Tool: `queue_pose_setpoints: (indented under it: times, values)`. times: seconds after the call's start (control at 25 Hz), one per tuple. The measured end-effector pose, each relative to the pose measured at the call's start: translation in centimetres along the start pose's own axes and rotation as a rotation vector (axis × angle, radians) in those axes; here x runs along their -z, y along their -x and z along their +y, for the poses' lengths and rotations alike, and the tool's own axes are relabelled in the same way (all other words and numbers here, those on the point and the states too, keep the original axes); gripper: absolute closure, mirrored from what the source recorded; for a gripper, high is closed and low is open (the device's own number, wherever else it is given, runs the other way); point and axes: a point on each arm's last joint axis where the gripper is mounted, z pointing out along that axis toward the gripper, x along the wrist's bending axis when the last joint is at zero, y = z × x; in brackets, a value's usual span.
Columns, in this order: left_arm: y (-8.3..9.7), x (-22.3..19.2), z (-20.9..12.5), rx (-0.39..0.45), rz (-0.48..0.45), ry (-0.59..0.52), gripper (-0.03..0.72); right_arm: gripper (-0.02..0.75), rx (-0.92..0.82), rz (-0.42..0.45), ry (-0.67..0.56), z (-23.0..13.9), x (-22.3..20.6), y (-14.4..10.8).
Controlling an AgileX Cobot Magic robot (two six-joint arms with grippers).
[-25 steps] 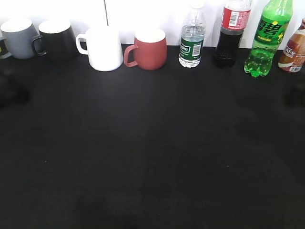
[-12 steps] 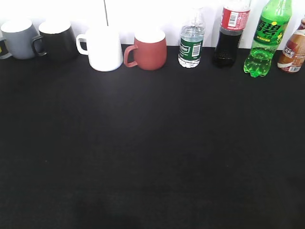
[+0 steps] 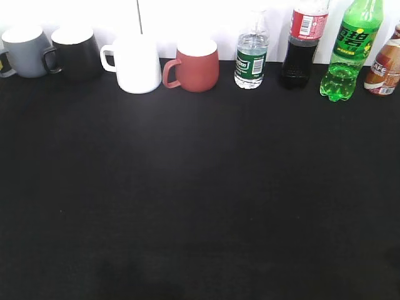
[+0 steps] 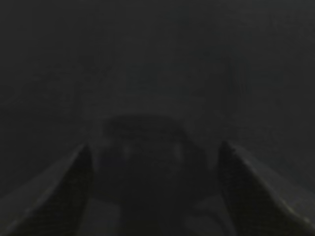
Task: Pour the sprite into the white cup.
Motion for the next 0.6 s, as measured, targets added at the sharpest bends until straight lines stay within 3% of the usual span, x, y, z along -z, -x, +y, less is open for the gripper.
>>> queue_pose_setpoints:
  times: [0.48,0.6]
  values:
    - [0.0,0.0,0.0,0.0,0.0,0.002,0.219,0.155,0.004,0.006,0.003,0.0,0.0,-0.1]
    - [-0.4,1.1,-0.6,0.061,0.055,0.071,0.256,0.172,-0.044,-0.053,0.059,-0.4,0.8,0.1]
